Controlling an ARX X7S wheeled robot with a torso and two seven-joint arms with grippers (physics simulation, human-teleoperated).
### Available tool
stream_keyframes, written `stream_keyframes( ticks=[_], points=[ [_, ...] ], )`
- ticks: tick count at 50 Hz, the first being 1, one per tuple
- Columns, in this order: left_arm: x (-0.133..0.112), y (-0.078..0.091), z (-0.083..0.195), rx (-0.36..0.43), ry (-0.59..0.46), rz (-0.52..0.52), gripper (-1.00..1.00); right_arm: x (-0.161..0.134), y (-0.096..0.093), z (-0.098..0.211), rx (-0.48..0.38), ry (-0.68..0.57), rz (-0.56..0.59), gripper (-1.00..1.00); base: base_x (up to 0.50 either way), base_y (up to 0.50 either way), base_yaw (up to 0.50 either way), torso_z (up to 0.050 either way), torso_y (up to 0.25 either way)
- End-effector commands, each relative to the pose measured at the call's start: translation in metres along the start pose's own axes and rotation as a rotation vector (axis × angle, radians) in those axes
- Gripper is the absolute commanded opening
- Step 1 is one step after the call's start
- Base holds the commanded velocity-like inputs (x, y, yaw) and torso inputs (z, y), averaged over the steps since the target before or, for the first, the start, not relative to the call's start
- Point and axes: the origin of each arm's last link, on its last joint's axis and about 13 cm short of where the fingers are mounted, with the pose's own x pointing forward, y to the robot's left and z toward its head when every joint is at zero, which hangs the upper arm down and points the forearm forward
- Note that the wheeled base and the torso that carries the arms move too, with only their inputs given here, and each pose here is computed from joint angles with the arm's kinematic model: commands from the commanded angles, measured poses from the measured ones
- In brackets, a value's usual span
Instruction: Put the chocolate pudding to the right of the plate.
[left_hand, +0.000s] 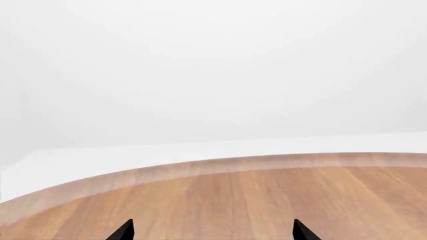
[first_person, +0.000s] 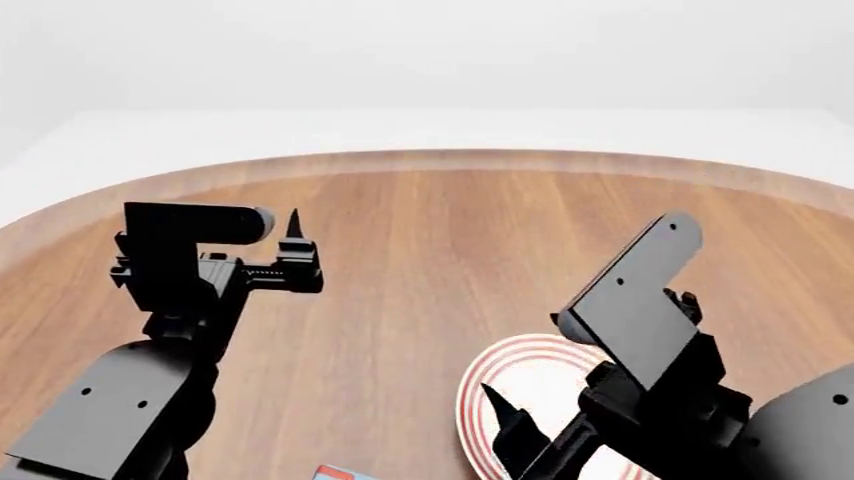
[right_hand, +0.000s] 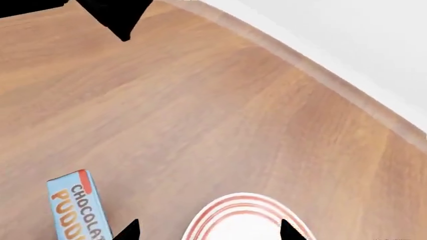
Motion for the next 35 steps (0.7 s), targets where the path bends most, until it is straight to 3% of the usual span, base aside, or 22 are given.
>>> stream_keyframes(
  ticks=[1, 2, 3, 16, 35],
  points=[
    [0.000, 0.000, 0.000, 0.003, 0.001, 0.001, 1.00, -0.010, 0.016, -0.002, 0.005, 0.070, 0.123, 1.00, 0.00, 0.00, 0.00, 0.000, 0.000],
    [0.000, 0.000, 0.000, 0.003, 0.001, 0.001, 1.00, -0.010, 0.017, -0.002, 0.007, 0.072, 0.132, 1.00, 0.00, 0.00, 0.00, 0.000, 0.000],
    [0.000, 0.000, -0.001, 0.002, 0.002, 0.004, 1.00, 0.003, 0.025, -0.009, -0.046, 0.091, 0.171, 1.00, 0.00, 0.00, 0.00, 0.000, 0.000],
    [0.000, 0.000, 0.002, 0.005, -0.003, 0.002, 1.00, 0.003, 0.026, -0.009, -0.054, 0.086, 0.178, 1.00, 0.00, 0.00, 0.00, 0.000, 0.000],
    [0.002, 0.001, 0.001, 0.005, 0.001, 0.004, 1.00, 0.034, 0.047, -0.016, -0.096, 0.133, 0.372, 1.00, 0.00, 0.00, 0.00, 0.000, 0.000]
  ],
)
